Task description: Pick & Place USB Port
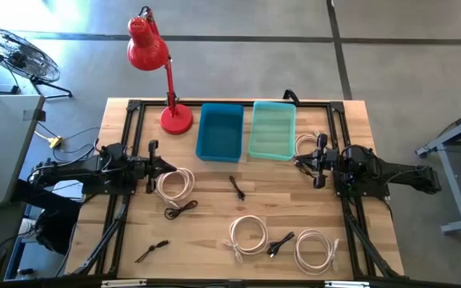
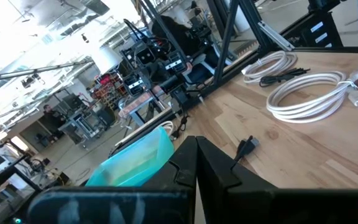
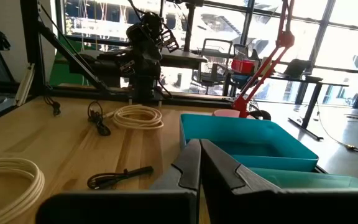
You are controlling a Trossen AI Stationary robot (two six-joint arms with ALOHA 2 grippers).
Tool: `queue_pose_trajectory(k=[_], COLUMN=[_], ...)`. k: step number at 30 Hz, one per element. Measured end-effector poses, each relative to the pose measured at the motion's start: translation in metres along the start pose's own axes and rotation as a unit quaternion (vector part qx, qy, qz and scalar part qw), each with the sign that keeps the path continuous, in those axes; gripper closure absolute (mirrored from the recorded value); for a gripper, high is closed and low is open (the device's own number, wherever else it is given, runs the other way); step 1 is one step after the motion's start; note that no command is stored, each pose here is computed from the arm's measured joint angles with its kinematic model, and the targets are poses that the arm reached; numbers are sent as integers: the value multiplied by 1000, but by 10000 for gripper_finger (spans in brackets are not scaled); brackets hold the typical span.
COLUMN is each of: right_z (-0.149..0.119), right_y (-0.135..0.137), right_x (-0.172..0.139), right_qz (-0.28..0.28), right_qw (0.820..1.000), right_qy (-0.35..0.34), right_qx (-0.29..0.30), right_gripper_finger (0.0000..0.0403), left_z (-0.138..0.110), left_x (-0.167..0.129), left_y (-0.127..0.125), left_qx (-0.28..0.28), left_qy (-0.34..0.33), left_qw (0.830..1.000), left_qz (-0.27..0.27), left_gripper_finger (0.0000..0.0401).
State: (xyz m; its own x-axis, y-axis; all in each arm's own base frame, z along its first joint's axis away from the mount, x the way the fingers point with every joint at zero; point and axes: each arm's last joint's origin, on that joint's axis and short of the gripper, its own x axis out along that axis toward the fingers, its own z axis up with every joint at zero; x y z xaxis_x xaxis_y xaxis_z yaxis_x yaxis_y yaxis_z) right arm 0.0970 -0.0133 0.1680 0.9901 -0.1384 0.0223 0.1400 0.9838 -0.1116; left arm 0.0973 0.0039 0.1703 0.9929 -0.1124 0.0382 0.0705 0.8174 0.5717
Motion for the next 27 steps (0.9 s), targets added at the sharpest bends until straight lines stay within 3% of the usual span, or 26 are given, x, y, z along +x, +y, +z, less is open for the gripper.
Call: queue_pose_trajectory(k=[18, 23, 27], right_z=[0, 0, 0], right_y=[0, 0, 0], right_x=[0, 0, 0], right_qz=[0, 0, 0], right_qw=[1000, 1000, 1000], right_qy=[0, 0, 0], right_qx=[0, 0, 0], right_gripper_finger=[402, 402, 402], left_z=[0, -1, -1], left_x=[0, 0, 0], left_y=[0, 1, 1], left_qx=[1, 61, 74], left_qy=[1, 12, 16], left_qw=[1000, 998, 997], left_qz=[1, 15, 22], left_gripper_finger=[401, 401, 401])
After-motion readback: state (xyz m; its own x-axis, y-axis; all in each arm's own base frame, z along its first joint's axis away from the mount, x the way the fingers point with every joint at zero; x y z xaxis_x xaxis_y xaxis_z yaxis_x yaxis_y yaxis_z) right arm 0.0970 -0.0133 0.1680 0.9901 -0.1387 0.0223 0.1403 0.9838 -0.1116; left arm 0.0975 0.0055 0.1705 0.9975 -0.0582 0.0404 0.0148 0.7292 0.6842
